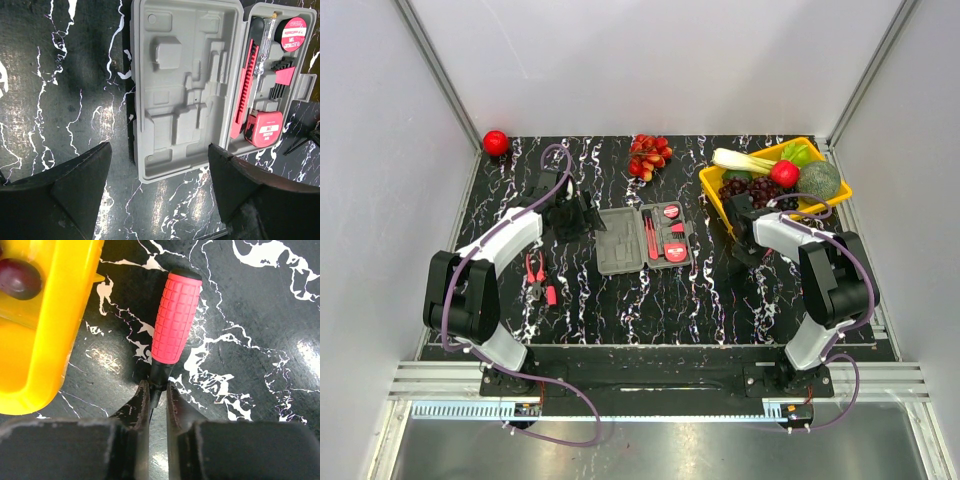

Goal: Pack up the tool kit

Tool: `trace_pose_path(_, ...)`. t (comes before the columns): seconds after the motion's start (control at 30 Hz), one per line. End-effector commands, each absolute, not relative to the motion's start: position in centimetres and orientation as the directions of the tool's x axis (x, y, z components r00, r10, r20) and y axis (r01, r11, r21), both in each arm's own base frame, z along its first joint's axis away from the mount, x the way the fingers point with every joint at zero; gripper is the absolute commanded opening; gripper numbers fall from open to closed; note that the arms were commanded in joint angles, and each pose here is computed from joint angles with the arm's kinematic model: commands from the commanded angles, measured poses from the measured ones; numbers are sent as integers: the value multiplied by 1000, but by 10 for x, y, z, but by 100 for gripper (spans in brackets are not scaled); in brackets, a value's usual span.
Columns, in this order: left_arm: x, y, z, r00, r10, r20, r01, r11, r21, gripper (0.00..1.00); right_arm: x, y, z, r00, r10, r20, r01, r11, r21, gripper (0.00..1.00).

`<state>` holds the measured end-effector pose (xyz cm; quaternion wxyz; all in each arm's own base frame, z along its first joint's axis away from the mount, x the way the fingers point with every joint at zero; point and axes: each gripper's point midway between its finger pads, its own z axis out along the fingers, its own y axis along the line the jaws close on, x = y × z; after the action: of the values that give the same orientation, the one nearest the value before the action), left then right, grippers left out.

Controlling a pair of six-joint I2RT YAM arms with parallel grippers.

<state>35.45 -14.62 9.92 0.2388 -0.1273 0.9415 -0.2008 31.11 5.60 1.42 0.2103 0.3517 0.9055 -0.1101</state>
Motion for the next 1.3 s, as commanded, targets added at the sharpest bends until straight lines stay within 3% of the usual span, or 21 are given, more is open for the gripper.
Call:
trace_pose_path(0.0, 369, -142, 139, -798, -338, -498, -95, 887, -451, 81, 308, 47, 19, -635, 608, -476, 717, 693, -71, 6)
trace_pose_path(0.03, 368, -142, 143, -796, -334, -505, -88, 889, -450, 81, 306, 47, 21, -633, 611, -475, 719, 692, -69, 0)
trace_pose_path(0.2, 361, -143, 150, -795, -330, -509, -73, 885, -460, 81, 303, 44, 60, -589, 625, -513, 733, 680, -13, 0)
trace_pose_path(0.4, 355, -152, 156, -806, -338, -486, -53, 859, -510, 82, 315, 71, 153, -518, 612, -597, 631, 745, 217, 0)
trace_pose_path(0.53, 357, -156, 160, -806, -343, -483, -44, 847, -529, 82, 332, 125, 198, -583, 523, -622, 390, 851, 351, 0)
trace_pose_path(0.63, 360, -164, 166, -809, -334, -483, -11, 832, -555, 82, 347, 180, 214, -662, 370, -652, 109, 908, 405, 0)
trace_pose_path(0.77, 368, -172, 176, -806, -308, -506, 47, 818, -573, 82, 364, 242, 205, -719, 182, -670, -174, 887, 428, 0)
trace_pose_path(0.93, 384, -175, 189, -799, -308, -516, 57, 816, -575, 80, 389, 294, 190, -747, 39, -664, -345, 831, 437, 0)
trace_pose_path(1.27, 417, -194, 164, -838, -331, -434, 15, 781, -624, 67, 406, 355, 136, -800, -89, -594, -464, 719, 517, 0)
